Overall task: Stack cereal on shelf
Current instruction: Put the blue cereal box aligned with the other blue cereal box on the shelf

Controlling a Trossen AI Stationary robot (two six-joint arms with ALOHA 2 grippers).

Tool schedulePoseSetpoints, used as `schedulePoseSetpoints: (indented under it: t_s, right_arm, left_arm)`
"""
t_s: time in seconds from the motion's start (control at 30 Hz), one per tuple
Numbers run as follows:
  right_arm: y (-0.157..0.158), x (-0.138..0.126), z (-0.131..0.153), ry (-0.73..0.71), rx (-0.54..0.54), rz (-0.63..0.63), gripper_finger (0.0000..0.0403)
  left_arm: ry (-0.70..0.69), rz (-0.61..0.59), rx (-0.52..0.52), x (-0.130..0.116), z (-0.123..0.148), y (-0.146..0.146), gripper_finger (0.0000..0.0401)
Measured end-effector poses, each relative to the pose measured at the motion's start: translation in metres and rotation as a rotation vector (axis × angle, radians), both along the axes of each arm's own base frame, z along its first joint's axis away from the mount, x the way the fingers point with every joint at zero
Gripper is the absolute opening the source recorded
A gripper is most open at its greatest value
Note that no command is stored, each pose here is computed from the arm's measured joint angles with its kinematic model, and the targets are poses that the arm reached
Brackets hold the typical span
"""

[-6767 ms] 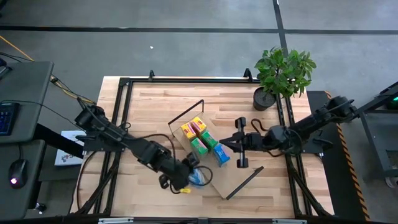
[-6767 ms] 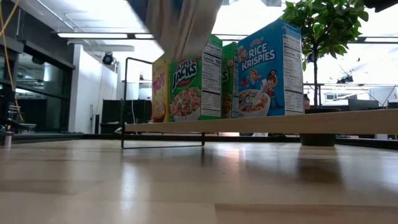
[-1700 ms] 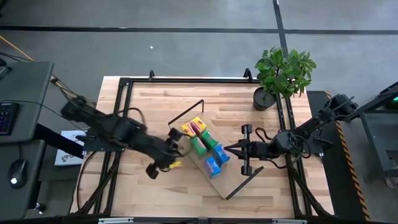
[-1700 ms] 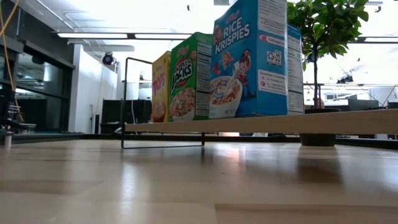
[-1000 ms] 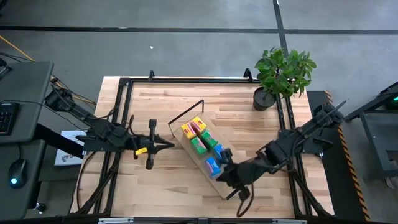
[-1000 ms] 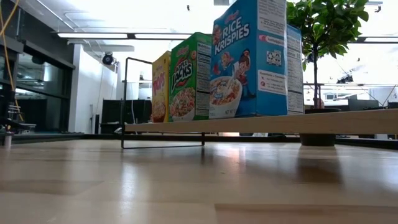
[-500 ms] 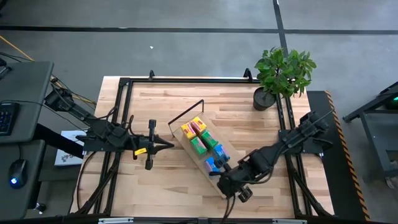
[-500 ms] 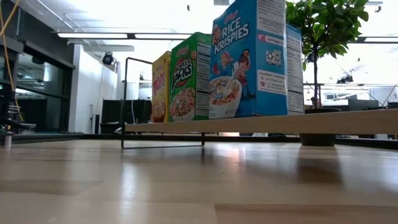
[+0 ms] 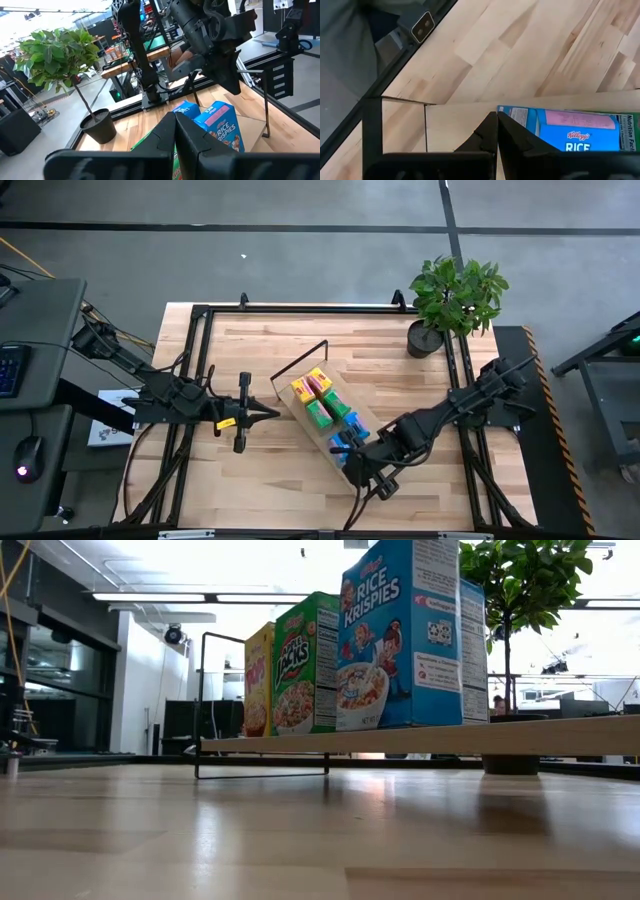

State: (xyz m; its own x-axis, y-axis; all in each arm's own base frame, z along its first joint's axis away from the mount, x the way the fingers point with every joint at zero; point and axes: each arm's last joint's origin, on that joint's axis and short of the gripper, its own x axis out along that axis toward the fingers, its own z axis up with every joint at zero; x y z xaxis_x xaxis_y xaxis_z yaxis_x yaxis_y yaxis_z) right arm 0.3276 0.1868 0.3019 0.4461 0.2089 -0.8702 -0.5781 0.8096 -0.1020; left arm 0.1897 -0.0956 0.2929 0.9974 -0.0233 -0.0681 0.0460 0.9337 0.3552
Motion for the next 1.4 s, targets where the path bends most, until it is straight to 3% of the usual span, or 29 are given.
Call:
schedulePoseSetpoints:
  t_s: [0.7, 1.1, 1.4]
  right_arm:
    - [-0.004, 0.013, -0.022, 0.092, 0.019, -0.113, 0.0]
    - [-0.014, 0.014, -0.024, 0.097, -0.045, -0.195, 0.0]
    - [-0.009, 0.021, -0.02, 0.042, 0.047, -0.17, 0.0]
  left_arm:
    - [0.005, 0.001, -0.007, 0.0, -0.001, 0.0, 0.0]
    - [0.006, 0.001, -0.006, 0.0, -0.001, 0.0, 0.0]
    - [0.006, 0.001, -0.006, 0.0, -0.001, 0.0, 0.0]
